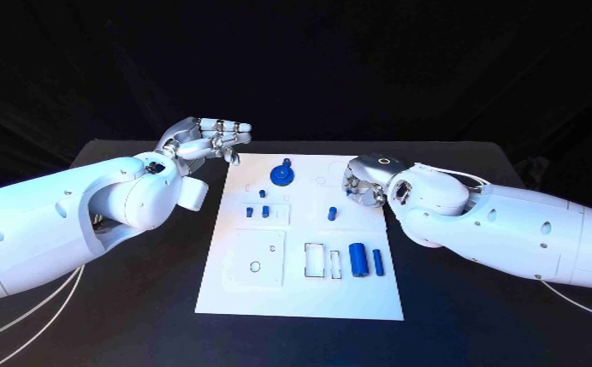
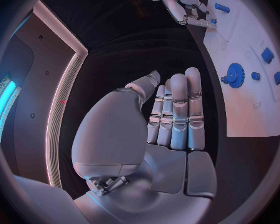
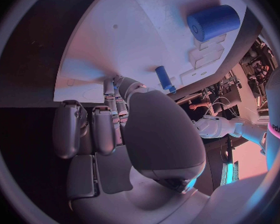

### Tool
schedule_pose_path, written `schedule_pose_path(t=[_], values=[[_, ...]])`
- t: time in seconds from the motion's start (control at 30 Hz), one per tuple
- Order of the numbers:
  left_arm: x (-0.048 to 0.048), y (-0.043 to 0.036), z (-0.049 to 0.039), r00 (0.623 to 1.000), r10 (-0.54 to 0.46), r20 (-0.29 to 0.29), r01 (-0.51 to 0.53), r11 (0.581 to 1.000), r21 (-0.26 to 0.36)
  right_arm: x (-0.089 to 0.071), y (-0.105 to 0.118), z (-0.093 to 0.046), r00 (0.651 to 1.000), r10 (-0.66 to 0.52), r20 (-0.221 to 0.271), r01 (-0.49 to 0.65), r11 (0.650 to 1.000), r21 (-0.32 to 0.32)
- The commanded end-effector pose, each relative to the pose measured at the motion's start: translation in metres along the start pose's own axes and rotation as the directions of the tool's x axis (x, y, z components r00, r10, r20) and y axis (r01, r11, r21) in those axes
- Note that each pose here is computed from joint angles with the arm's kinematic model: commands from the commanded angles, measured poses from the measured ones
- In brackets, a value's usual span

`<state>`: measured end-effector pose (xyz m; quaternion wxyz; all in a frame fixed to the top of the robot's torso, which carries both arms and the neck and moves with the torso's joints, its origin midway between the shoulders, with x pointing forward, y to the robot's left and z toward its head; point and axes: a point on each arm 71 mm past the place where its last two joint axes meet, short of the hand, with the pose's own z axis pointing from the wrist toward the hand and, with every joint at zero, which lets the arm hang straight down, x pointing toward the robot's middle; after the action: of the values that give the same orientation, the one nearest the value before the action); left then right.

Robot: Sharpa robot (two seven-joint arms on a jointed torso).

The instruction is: Assemble the parts on the task board

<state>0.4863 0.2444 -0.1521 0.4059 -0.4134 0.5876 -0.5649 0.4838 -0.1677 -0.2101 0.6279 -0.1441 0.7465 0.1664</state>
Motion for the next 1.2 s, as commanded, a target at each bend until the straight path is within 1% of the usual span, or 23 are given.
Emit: schedule_pose_path(t=[0.03, 0.23, 0.67, 0.83, 1.0, 1.1, 1.2], values=[[0.0019, -0.0009, 0.0001, 1.000, -0.010, -0.011, 0.010, 1.000, 0.000, 0.009, -0.001, -0.001, 0.999, -0.011, -0.048, 0.011, 1.000, -0.005], [0.0010, -0.0005, 0.0001, 1.000, -0.009, -0.009, 0.009, 1.000, -0.004, 0.007, 0.000, -0.002, 1.000, 0.006, -0.015, -0.007, 1.000, -0.014], [0.0000, 0.0003, 0.0009, 1.000, -0.010, -0.004, 0.010, 1.000, -0.011, -0.001, -0.002, -0.007, 0.995, 0.040, 0.087, -0.039, 0.999, -0.010], [-0.0010, 0.0008, 0.0012, 1.000, -0.011, -0.004, 0.011, 1.000, -0.015, -0.007, -0.003, -0.013, 0.991, 0.056, 0.121, -0.055, 0.998, -0.013], [-0.0019, 0.0011, 0.0014, 1.000, -0.012, -0.003, 0.012, 1.000, -0.017, -0.017, 0.000, -0.022, 0.988, 0.070, 0.139, -0.067, 0.997, -0.027], [-0.0024, 0.0013, 0.0015, 1.000, -0.012, -0.003, 0.012, 1.000, -0.017, -0.023, 0.004, -0.028, 0.986, 0.080, 0.146, -0.075, 0.996, -0.041], [-0.0033, 0.0016, 0.0018, 1.000, -0.012, -0.001, 0.012, 1.000, -0.019, -0.027, 0.014, -0.034, 0.984, 0.098, 0.151, -0.088, 0.994, -0.072]])
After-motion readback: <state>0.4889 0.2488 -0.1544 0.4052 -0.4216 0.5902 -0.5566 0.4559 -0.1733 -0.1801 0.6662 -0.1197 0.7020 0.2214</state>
